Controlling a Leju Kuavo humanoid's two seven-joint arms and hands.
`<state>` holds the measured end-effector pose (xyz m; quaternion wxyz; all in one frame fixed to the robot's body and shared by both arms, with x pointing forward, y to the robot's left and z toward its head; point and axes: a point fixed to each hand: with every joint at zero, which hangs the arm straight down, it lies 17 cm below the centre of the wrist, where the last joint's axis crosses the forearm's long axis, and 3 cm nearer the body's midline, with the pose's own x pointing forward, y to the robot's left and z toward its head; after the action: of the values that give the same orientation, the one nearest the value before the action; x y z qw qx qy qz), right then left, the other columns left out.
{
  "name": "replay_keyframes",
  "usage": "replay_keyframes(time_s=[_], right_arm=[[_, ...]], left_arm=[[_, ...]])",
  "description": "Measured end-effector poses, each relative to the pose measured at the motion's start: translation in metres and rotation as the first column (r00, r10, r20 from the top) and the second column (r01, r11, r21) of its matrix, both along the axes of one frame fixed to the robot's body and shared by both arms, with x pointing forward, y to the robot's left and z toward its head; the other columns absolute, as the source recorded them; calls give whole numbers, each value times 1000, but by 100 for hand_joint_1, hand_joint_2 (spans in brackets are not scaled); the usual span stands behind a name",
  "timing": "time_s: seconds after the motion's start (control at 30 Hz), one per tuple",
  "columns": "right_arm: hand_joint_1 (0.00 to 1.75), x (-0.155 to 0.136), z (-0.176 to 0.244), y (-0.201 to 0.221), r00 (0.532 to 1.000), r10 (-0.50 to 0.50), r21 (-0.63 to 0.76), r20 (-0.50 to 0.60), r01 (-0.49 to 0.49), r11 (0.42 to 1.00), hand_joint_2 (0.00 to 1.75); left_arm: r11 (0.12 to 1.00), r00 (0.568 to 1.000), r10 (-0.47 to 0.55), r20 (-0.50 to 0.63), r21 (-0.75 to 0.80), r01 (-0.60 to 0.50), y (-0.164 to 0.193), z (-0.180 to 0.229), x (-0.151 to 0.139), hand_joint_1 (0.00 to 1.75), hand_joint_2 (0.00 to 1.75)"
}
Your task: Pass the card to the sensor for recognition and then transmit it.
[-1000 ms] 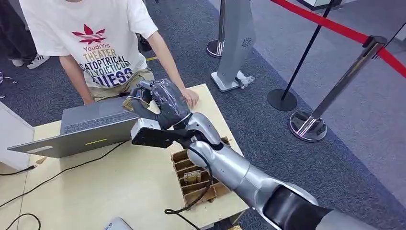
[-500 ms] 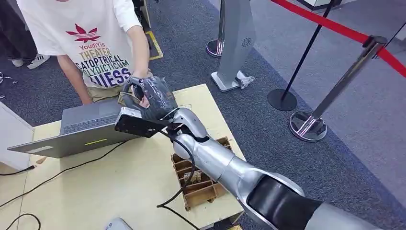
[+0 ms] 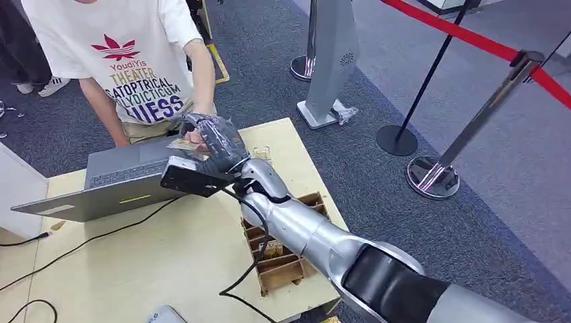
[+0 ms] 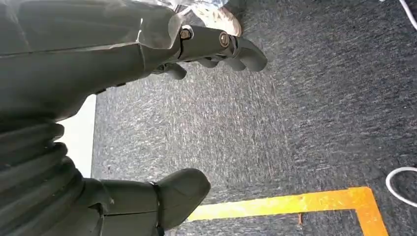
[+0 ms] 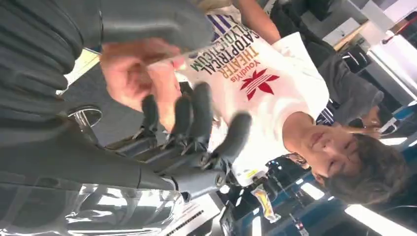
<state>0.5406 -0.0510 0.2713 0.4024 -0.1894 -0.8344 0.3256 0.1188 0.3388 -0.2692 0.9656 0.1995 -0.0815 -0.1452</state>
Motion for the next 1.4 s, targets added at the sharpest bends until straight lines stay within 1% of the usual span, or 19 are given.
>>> replay_keyframes(time_s=[0.27, 0.33, 0.43, 0.5, 0.6, 0.73, 0.83, 0.97, 1.07, 1.23, 1.4], right_arm=[[0, -7, -11, -2, 1000, 10, 29, -14, -9, 1000, 175], [0, -12, -12, -1, 999, 30, 72, -27, -28, 997, 175], [0, -25, -11, 3, 994, 94, 171, -62, -83, 982, 175], [0, -36, -12, 5, 987, 136, 236, -80, -114, 965, 175], [0, -58, -3, 9, 972, 218, 357, -89, -174, 918, 175], [0, -87, 0, 9, 952, 297, 459, -79, -229, 858, 175], [0, -115, -5, 13, 937, 340, 506, -74, -259, 823, 175], [0, -137, -15, 13, 922, 376, 562, -95, -262, 784, 175], [0, -152, -33, 15, 895, 419, 621, -150, -245, 745, 175], [0, -169, -61, 22, 857, 463, 658, -226, -217, 721, 175], [0, -178, -76, 27, 829, 493, 676, -263, -206, 708, 175]], left_arm=[[1000, 1000, -16, 1, 0, 16, -1, 0, 2, 0, 175], [1000, 1000, -11, 1, -2, 11, -1, 0, 2, 0, 175], [1000, 1000, -1, 2, -5, 1, -2, 0, 2, 0, 175], [1000, 1000, 5, 5, -7, -5, -2, 0, 2, 0, 175], [1000, 1000, 13, 12, -11, -13, -2, 0, 2, 0, 175], [1000, 999, 27, 22, -12, -27, -1, 0, 1, 0, 175], [999, 999, 34, 21, -12, -34, 0, -1, -5, 0, 175], [999, 999, 43, 21, -11, -42, 0, -2, -10, 0, 175], [999, 998, 51, 21, -9, -51, 1, -2, -13, 0, 175], [998, 998, 56, 17, -8, -56, 1, -3, -17, 0, 175], [998, 998, 55, 15, -8, -55, 1, -3, -18, 0, 175]])
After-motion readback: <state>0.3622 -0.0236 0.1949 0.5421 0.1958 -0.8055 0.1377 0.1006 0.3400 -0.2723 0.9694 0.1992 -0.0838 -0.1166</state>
